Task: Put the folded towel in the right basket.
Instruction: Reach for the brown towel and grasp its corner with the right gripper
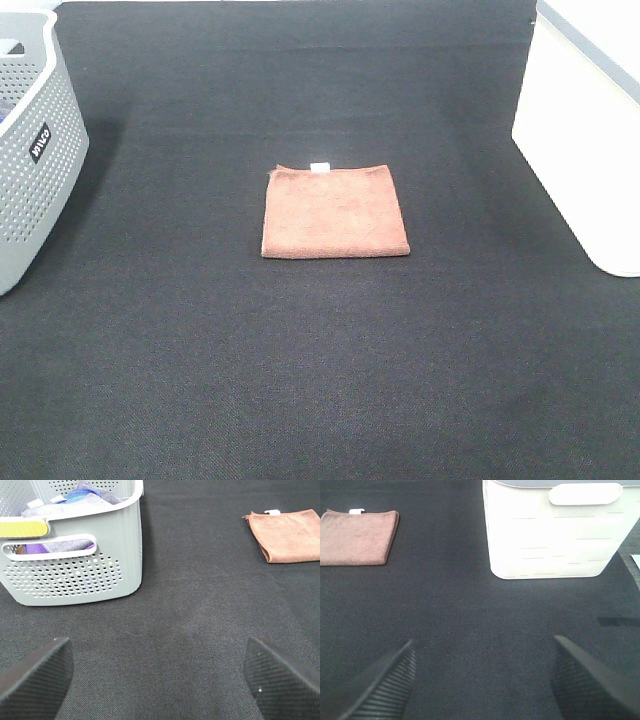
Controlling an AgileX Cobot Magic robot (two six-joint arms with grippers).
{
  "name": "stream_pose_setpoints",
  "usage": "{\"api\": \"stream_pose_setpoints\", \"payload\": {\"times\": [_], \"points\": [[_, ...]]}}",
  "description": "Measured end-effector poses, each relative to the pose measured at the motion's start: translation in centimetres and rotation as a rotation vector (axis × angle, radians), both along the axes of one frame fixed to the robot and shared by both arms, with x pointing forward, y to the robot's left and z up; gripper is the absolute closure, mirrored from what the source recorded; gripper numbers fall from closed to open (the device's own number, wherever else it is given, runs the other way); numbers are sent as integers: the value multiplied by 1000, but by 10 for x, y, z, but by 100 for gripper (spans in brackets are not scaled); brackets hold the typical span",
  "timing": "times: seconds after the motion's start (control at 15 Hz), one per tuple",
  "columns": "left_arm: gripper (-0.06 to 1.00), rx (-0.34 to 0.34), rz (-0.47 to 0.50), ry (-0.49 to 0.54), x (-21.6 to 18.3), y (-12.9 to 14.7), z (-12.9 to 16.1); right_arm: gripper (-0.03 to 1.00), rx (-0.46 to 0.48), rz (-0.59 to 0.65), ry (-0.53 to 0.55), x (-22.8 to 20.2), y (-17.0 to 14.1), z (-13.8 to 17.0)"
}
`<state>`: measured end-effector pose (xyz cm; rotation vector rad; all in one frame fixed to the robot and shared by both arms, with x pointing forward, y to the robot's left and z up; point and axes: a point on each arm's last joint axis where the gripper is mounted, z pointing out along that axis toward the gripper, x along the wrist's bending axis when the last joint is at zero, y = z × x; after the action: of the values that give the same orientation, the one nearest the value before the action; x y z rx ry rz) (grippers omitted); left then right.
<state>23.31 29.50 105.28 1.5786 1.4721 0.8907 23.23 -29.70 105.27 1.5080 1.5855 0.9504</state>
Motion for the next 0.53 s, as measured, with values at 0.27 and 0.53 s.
{"api": "stream_pose_setpoints", "payload": {"times": [0.27, 0.53], "points": [[7, 0, 0, 0, 0, 0, 0, 27, 0, 0, 0, 0, 0, 0], [7, 0, 0, 0, 0, 0, 0, 27, 0, 0, 0, 0, 0, 0]]}}
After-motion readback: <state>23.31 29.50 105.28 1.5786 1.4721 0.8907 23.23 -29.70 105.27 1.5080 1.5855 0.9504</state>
